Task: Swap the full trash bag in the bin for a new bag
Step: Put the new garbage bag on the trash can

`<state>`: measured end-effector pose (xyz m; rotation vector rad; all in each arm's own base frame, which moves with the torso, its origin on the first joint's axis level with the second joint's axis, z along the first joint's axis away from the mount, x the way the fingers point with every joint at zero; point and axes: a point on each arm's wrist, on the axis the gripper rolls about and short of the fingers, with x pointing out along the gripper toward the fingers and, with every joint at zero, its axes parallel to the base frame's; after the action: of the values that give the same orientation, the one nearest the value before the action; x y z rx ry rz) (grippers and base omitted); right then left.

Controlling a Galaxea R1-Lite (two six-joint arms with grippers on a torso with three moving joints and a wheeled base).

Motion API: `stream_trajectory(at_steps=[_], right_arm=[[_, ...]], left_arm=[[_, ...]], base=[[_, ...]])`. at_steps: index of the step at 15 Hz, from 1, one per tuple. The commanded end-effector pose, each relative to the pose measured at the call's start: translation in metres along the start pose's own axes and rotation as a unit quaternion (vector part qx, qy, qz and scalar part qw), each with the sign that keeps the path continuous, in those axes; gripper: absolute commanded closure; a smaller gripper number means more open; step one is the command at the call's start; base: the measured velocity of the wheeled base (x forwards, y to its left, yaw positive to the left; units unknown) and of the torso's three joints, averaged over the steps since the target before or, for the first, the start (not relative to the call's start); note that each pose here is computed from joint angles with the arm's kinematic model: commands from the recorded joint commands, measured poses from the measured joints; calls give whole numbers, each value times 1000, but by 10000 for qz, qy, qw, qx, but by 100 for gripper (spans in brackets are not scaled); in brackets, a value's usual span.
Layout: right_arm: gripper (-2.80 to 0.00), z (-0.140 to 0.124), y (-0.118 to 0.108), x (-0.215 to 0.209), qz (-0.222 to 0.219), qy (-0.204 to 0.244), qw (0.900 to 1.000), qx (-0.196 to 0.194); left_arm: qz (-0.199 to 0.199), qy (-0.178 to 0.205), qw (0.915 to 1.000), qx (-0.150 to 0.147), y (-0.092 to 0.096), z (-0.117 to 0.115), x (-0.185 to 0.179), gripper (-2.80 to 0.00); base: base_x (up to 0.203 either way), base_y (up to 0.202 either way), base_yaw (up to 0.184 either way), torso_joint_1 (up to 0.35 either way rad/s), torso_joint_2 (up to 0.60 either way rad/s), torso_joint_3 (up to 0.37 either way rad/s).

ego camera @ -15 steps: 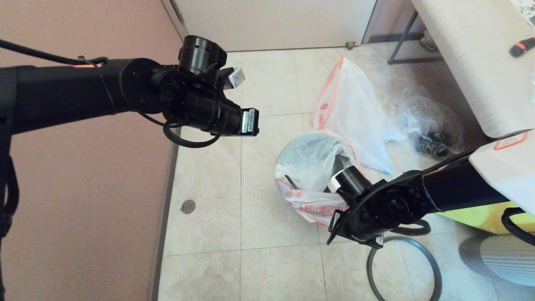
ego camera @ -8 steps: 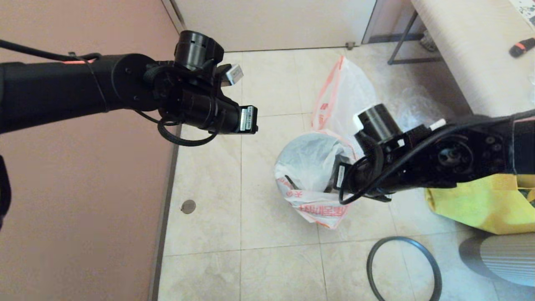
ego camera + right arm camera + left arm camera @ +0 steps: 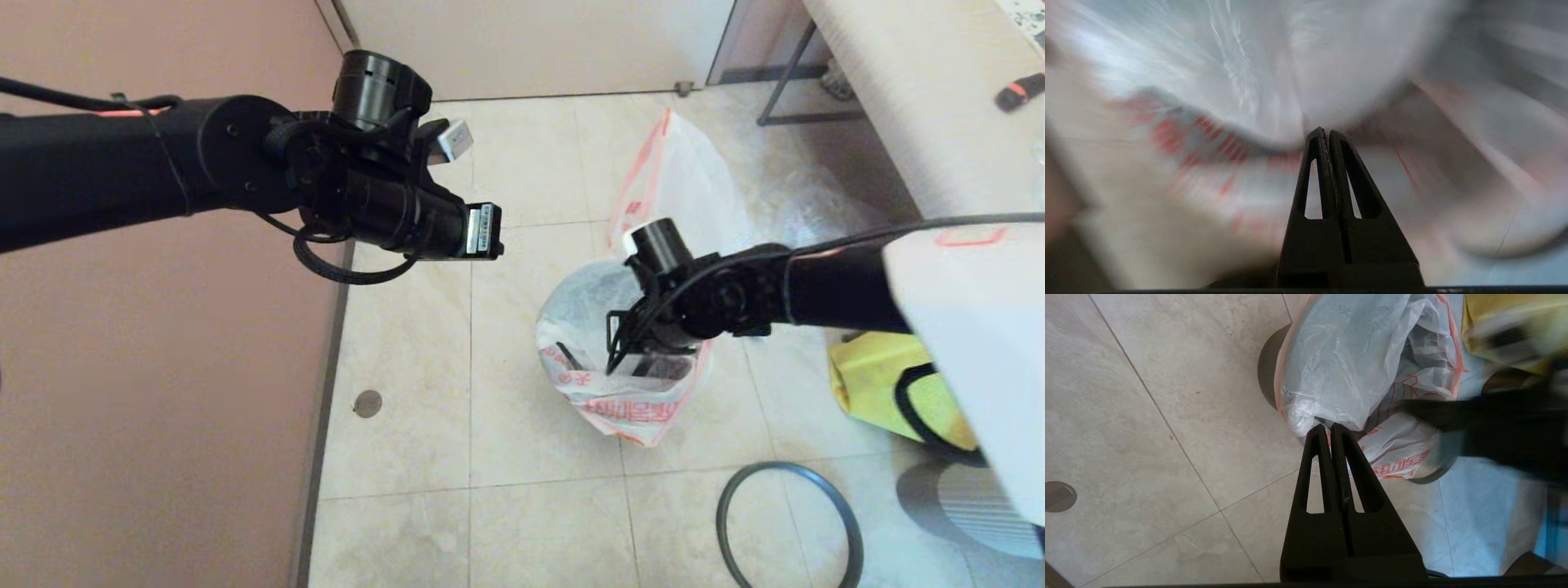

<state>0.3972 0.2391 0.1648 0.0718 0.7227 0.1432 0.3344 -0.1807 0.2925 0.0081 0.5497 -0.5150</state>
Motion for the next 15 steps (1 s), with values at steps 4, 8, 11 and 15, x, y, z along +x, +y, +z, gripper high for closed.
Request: stream_trajectory(at_steps=[4,8,11,15], right_arm=[[0,-63,1,138,-160,-241,9905,-1345],[0,-71,-10,162,-231,-534,9814,-1831],[0,-60,-6,160,-130,-1082,9797,-1681],[0,-43,1,110,-10,-1079,9833,-1466]], left_arm=[[-2,-48,10000,-14,0,2,-5,0],[0,-84,10000,-15,0,3,-9,0],[-3,-116,9999,-13,0,4,-13,0],[-3,-116,9999,-13,0,4,-13,0]], base=[[0,0,0,0,0,0],[0,0,0,0,0,0],[0,0,0,0,0,0],[0,0,0,0,0,0]])
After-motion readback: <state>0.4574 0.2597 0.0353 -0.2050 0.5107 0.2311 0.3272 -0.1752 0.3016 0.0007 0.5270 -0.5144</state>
